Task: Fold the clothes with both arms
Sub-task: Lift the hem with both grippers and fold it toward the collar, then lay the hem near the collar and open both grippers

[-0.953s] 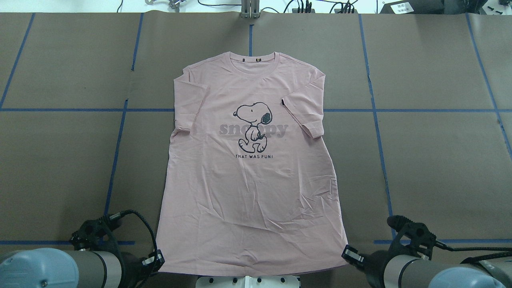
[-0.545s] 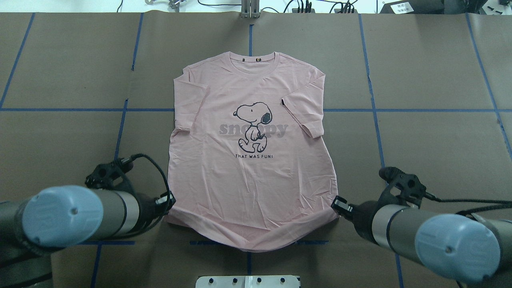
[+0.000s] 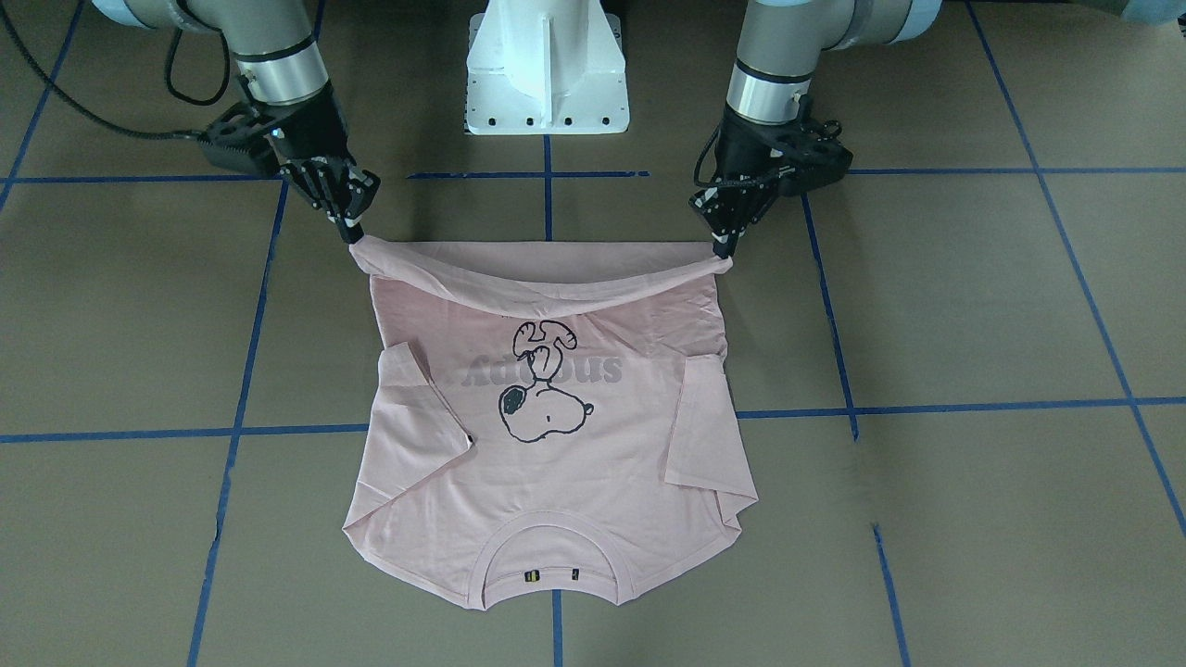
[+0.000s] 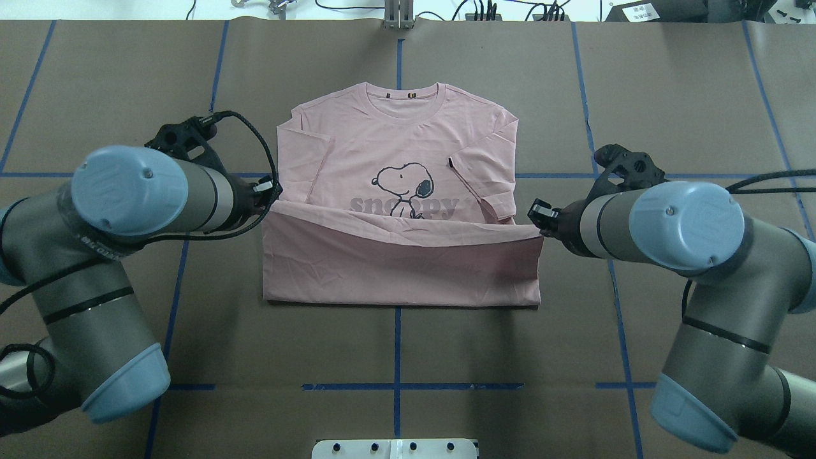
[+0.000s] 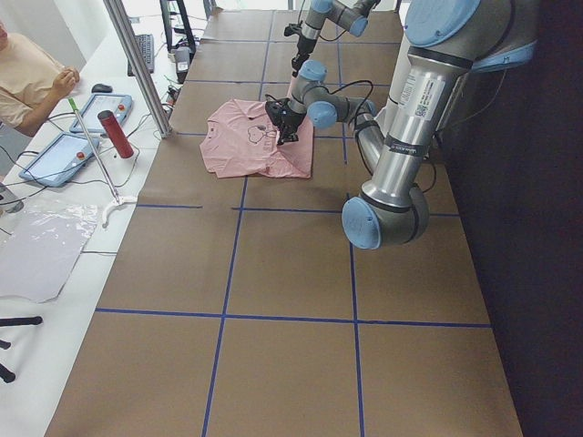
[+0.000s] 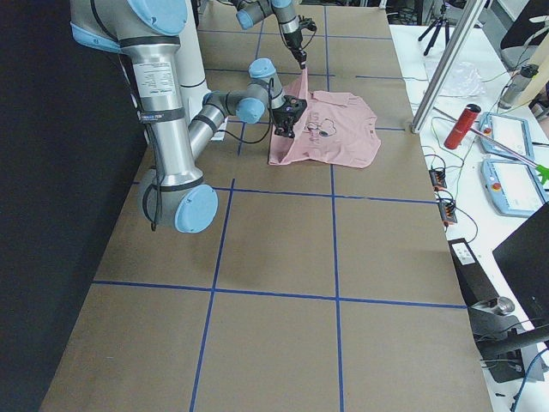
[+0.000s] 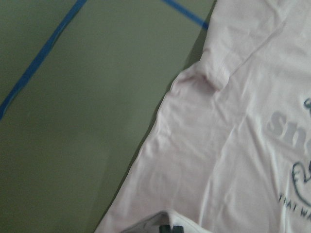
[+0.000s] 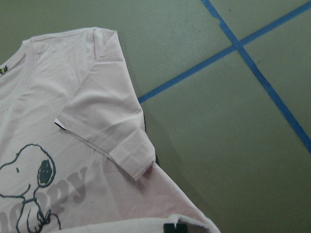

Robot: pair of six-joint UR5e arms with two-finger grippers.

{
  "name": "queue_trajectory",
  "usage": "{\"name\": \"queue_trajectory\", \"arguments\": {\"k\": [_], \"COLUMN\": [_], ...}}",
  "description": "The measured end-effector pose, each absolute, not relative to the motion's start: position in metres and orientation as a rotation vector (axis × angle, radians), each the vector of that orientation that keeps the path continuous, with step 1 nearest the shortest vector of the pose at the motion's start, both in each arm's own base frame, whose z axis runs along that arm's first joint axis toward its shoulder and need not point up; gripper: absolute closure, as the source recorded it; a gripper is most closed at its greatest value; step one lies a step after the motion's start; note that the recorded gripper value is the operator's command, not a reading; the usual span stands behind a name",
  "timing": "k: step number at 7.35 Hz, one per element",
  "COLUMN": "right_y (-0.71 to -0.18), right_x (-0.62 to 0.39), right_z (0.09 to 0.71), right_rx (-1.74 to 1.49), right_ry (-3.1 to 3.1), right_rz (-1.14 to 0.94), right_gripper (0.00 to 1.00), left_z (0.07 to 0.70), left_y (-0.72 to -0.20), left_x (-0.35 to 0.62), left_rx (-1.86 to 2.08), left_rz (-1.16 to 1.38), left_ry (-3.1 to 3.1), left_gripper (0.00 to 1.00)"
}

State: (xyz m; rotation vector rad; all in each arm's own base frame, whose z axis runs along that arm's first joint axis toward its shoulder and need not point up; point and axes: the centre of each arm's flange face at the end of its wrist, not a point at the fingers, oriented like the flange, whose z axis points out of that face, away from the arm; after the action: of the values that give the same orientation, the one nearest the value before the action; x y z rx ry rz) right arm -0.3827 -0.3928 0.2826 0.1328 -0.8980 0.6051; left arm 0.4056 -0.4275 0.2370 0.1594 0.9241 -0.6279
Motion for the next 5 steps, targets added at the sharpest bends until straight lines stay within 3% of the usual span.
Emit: {"name": "queue_trajectory", "arguments": {"k": [5], "right_y": [-0.518], "right_x": [-0.358], "right_z": [0.265], "right_rx": [0.111], "right_ry": [-0.847], "right_rz": [0.615], "right_gripper": [1.0], "left_z": [0.234], "left_y": [-0.485], "left_x": [0.379], "left_rx": [0.251], "left_rz": [-0.653], "left_ry": [0.94], "left_gripper": [1.0]}}
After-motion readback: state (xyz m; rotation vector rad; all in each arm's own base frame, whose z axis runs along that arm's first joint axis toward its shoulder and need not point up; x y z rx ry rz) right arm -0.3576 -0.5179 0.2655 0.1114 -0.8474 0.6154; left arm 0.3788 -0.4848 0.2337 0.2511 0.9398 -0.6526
